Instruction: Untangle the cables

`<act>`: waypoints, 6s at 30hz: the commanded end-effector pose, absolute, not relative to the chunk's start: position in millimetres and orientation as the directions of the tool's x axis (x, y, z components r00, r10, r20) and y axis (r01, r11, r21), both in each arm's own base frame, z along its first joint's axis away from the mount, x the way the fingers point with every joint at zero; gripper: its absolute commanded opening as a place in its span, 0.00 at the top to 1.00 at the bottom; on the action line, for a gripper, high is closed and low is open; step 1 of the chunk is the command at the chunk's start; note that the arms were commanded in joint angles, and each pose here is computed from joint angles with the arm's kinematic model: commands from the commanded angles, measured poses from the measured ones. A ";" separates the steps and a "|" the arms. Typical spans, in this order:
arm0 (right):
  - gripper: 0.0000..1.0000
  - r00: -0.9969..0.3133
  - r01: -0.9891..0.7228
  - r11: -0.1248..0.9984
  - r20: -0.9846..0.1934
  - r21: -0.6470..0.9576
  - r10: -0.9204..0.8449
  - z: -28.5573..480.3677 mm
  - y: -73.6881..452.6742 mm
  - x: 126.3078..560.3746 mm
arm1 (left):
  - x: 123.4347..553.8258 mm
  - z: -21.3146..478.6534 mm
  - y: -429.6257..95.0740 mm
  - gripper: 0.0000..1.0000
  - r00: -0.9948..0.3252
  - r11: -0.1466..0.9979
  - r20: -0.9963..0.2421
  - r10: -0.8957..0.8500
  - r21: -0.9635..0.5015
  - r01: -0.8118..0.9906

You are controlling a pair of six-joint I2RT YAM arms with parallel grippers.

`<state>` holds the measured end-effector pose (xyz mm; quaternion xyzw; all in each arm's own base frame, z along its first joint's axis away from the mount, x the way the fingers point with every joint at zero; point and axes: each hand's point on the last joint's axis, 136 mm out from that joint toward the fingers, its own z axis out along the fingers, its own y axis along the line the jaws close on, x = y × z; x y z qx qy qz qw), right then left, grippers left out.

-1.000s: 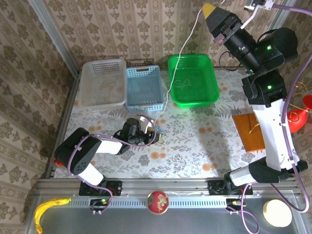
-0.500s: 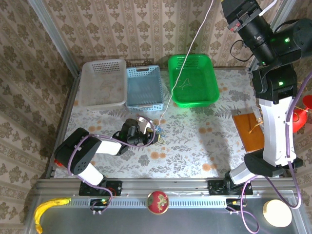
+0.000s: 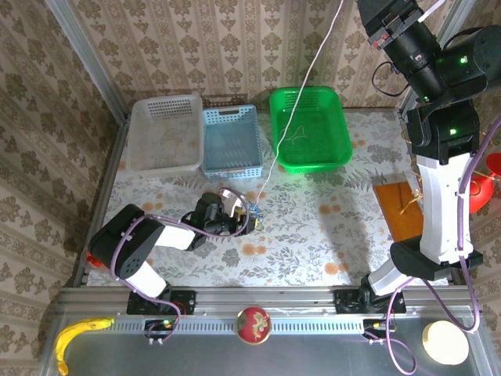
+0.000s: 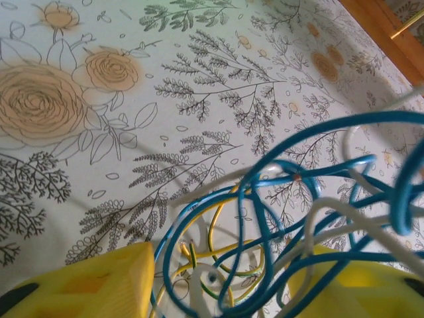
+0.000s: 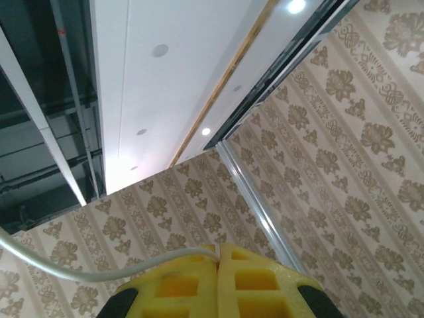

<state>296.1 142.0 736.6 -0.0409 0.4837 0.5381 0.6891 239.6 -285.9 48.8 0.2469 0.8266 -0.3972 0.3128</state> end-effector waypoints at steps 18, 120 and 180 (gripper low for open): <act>1.00 -0.201 -0.838 0.288 -0.754 0.463 0.625 702.6 195.2 280.1 | 246.7 151.0 -291.8 0.18 -0.523 0.494 -0.833 0.179 -0.384 0.780; 1.00 0.059 -0.892 0.349 -0.691 0.287 0.720 787.3 181.0 204.7 | 252.7 99.6 -349.6 0.68 -0.534 0.446 -0.837 0.121 -0.435 0.782; 1.00 0.021 -0.520 0.698 -0.810 0.493 0.587 630.0 122.4 502.2 | 294.3 215.3 -270.9 0.00 -0.581 0.615 -0.814 0.019 -0.449 0.649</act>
